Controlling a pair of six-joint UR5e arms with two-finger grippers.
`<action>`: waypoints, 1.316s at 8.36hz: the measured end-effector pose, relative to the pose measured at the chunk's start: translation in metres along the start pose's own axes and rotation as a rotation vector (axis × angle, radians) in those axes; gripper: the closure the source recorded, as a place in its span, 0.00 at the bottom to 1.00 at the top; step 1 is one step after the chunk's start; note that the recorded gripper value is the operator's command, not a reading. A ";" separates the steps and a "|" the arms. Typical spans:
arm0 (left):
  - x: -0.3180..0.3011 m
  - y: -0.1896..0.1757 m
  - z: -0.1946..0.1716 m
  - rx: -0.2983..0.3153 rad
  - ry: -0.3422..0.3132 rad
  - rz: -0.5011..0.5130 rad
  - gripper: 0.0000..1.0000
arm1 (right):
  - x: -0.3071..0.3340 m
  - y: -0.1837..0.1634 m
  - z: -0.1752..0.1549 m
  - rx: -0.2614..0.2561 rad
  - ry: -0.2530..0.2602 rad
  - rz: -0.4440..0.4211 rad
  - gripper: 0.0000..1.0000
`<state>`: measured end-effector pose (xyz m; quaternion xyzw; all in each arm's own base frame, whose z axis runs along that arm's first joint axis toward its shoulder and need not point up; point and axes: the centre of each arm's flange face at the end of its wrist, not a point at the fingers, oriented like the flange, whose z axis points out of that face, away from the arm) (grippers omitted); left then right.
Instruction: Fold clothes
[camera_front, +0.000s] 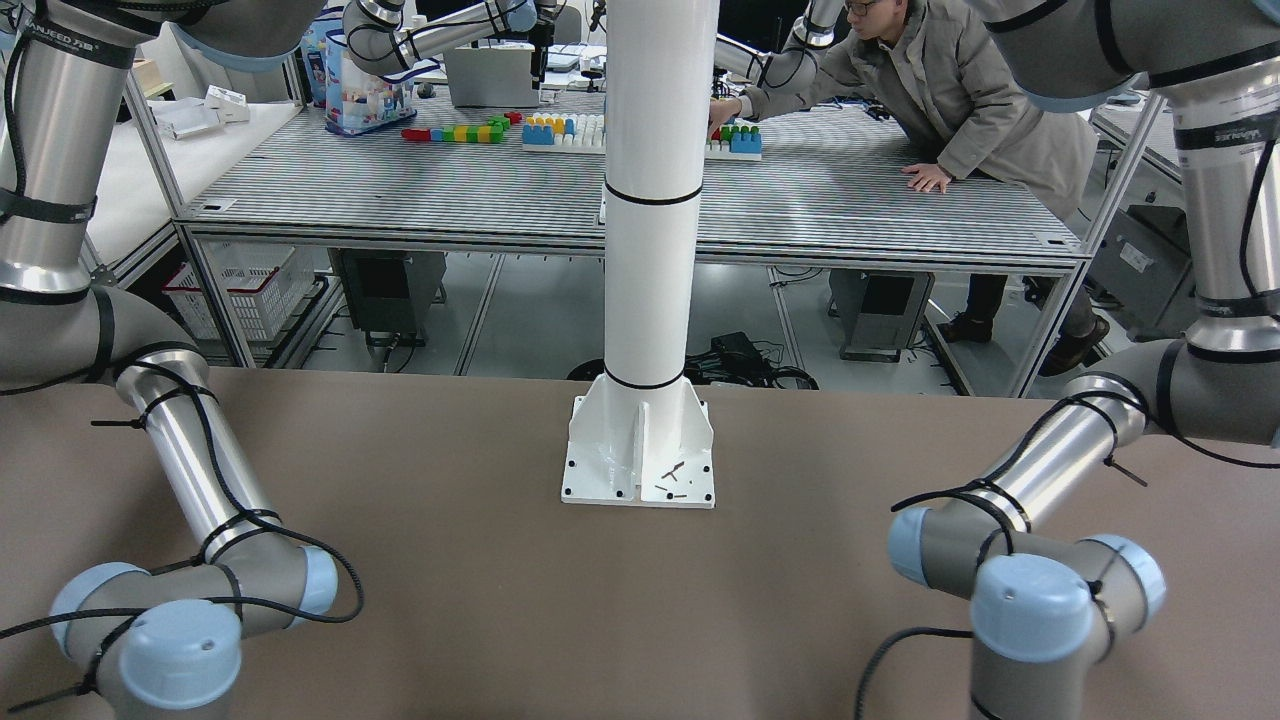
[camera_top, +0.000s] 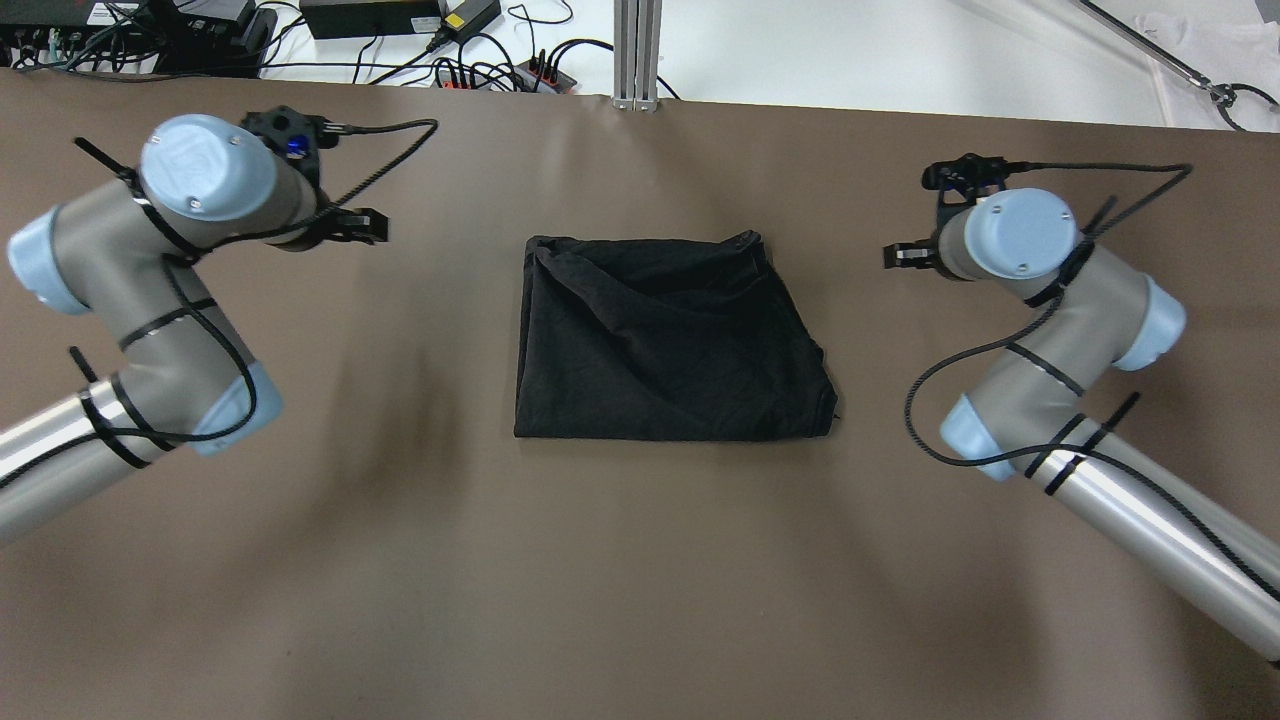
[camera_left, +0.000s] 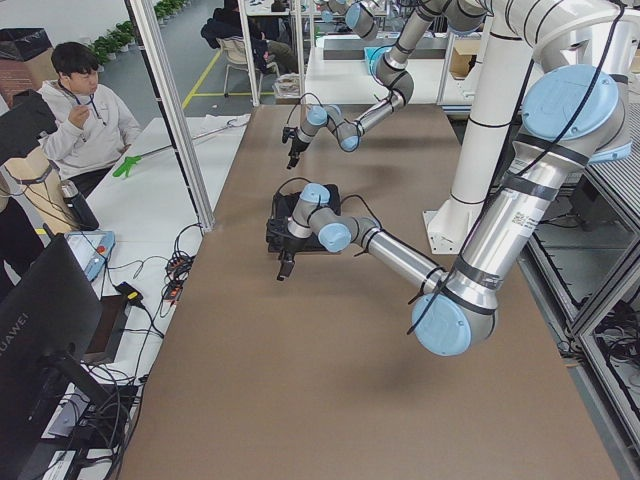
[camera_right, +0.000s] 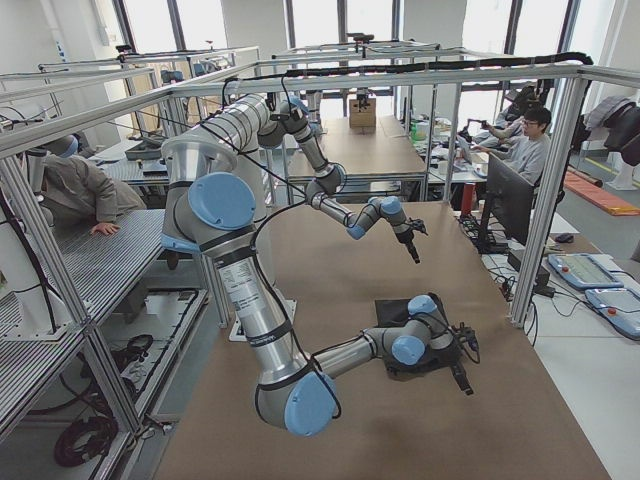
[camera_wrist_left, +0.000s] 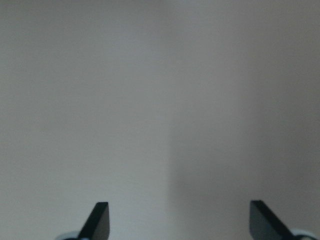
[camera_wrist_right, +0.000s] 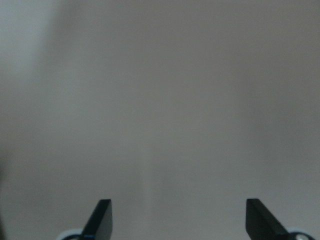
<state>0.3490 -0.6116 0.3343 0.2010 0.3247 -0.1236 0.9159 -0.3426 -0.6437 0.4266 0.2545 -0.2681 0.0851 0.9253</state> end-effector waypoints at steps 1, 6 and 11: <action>-0.058 -0.015 0.008 -0.004 -0.059 0.092 0.00 | 0.052 0.003 0.009 -0.016 0.050 -0.092 0.06; -0.354 -0.080 -0.036 -0.015 -0.340 0.366 0.00 | 0.338 -0.031 -0.026 -0.048 0.315 -0.333 0.06; -0.422 -0.061 -0.075 0.032 -0.407 0.289 0.00 | 0.432 0.008 -0.102 -0.026 0.386 -0.323 0.06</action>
